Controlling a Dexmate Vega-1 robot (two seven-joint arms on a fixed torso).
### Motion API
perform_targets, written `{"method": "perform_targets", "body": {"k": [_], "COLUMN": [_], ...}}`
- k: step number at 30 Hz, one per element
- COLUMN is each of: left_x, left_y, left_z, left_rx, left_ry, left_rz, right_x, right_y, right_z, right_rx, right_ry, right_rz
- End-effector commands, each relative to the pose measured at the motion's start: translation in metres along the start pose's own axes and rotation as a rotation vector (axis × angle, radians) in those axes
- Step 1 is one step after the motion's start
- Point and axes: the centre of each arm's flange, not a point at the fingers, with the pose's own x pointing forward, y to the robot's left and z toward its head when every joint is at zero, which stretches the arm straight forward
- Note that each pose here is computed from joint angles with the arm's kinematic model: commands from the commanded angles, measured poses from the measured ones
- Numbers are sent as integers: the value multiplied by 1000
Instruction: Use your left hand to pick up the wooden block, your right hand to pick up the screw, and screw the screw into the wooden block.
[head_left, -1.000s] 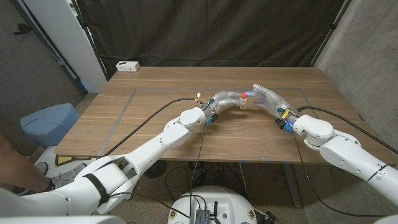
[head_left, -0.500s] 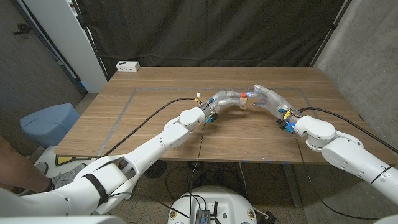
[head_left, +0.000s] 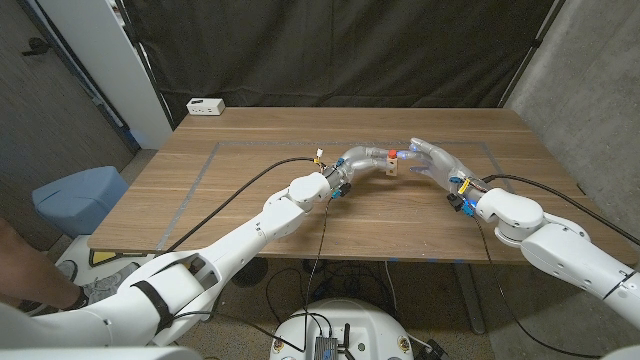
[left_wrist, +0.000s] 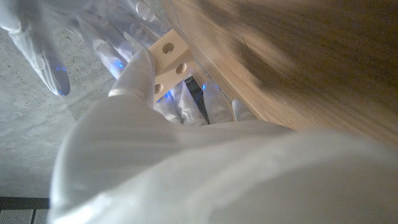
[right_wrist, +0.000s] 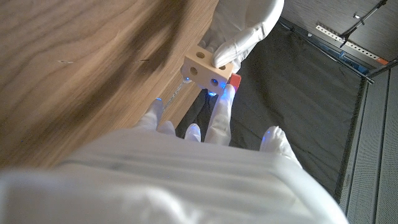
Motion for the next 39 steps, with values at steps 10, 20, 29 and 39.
{"method": "perform_targets", "body": {"k": [10, 20, 29, 39], "left_x": [-1, -2, -1, 0], "left_y": [-2, -2, -1, 0], "left_z": [-1, -2, -2, -1], "left_rx": [-1, -5, -3, 0], "left_ry": [6, 6, 3, 2], "left_rz": [-1, 2, 0, -3], "right_x": [-3, -4, -8, -10], "right_y": [2, 1, -3, -7], "right_z": [2, 2, 1, 3], "right_rx": [2, 17, 15, 10], "right_ry": [-31, -36, -30, -33], "right_rz": [60, 49, -2, -55]}}
